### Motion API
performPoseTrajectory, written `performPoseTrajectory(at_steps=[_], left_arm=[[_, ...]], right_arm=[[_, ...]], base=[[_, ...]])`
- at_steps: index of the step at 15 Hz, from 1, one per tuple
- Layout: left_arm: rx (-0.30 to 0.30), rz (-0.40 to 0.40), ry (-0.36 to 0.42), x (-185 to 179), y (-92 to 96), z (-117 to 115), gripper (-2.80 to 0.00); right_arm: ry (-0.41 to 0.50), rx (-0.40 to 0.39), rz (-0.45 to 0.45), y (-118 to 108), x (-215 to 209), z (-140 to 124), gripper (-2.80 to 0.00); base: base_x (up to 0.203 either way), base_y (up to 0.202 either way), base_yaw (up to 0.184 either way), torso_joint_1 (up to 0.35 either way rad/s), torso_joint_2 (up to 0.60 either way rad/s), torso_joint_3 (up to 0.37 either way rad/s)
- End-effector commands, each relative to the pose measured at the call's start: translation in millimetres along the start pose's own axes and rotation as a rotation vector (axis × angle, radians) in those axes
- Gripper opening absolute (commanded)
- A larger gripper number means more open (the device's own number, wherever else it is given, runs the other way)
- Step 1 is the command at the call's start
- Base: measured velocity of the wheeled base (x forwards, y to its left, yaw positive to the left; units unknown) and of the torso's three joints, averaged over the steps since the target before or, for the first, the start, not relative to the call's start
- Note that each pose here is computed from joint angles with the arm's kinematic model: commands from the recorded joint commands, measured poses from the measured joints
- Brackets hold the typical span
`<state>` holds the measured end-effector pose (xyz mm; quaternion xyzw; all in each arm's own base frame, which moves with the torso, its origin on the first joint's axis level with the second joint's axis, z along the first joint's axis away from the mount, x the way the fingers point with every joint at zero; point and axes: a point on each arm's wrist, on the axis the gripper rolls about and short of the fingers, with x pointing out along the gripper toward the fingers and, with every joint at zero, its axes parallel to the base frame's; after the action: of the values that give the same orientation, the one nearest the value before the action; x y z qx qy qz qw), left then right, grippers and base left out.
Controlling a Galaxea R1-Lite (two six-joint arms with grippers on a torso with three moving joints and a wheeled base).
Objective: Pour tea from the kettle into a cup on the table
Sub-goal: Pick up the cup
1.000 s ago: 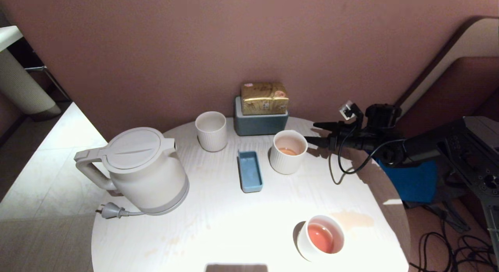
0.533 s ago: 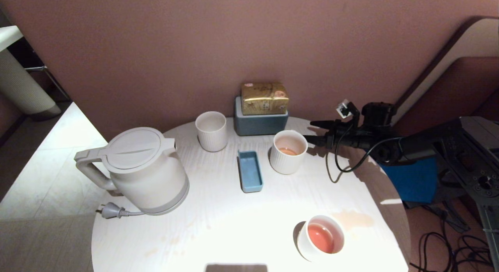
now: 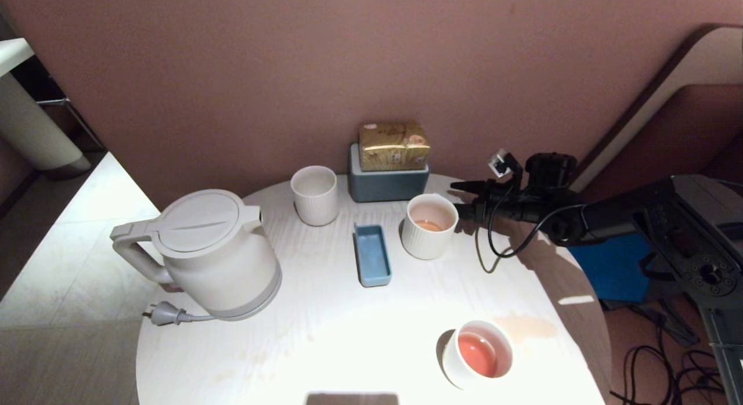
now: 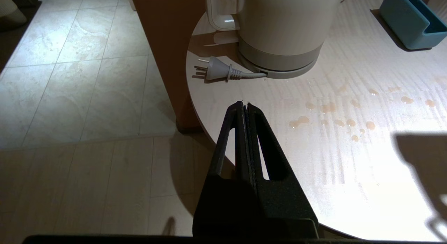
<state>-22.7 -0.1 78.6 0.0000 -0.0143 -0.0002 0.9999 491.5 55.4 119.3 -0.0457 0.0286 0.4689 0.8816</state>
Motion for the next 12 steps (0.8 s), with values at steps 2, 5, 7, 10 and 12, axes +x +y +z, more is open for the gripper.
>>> performPoseTrajectory(at_steps=[2,5,7,10,12], left_arm=[[0.0,0.0,-0.001,0.0,0.0,0.0,-2.8],[0.0,0.0,-0.001,0.0,0.0,0.0,-2.8],[0.0,0.0,-0.001,0.0,0.0,0.0,-2.8],[0.0,0.0,-0.001,0.0,0.0,0.0,-2.8],[0.0,0.0,-0.001,0.0,0.0,0.0,-2.8]], right_arm=[[-0.007,-0.009,0.023,5.6,7.4,2.2,0.0],[-0.01,-0.014,0.032,9.3,12.1,4.2,0.0],[-0.012,-0.017,0.035,10.2,13.6,5.4,0.0],[-0.014,-0.019,0.034,9.6,13.8,7.4,0.0],[-0.015,-0.02,0.033,8.1,13.8,9.6,0.0]], base=[[0.0,0.0,0.0,0.0,0.0,0.0],[0.0,0.0,0.0,0.0,0.0,0.0],[0.0,0.0,0.0,0.0,0.0,0.0],[0.0,0.0,0.0,0.0,0.0,0.0],[0.0,0.0,0.0,0.0,0.0,0.0]])
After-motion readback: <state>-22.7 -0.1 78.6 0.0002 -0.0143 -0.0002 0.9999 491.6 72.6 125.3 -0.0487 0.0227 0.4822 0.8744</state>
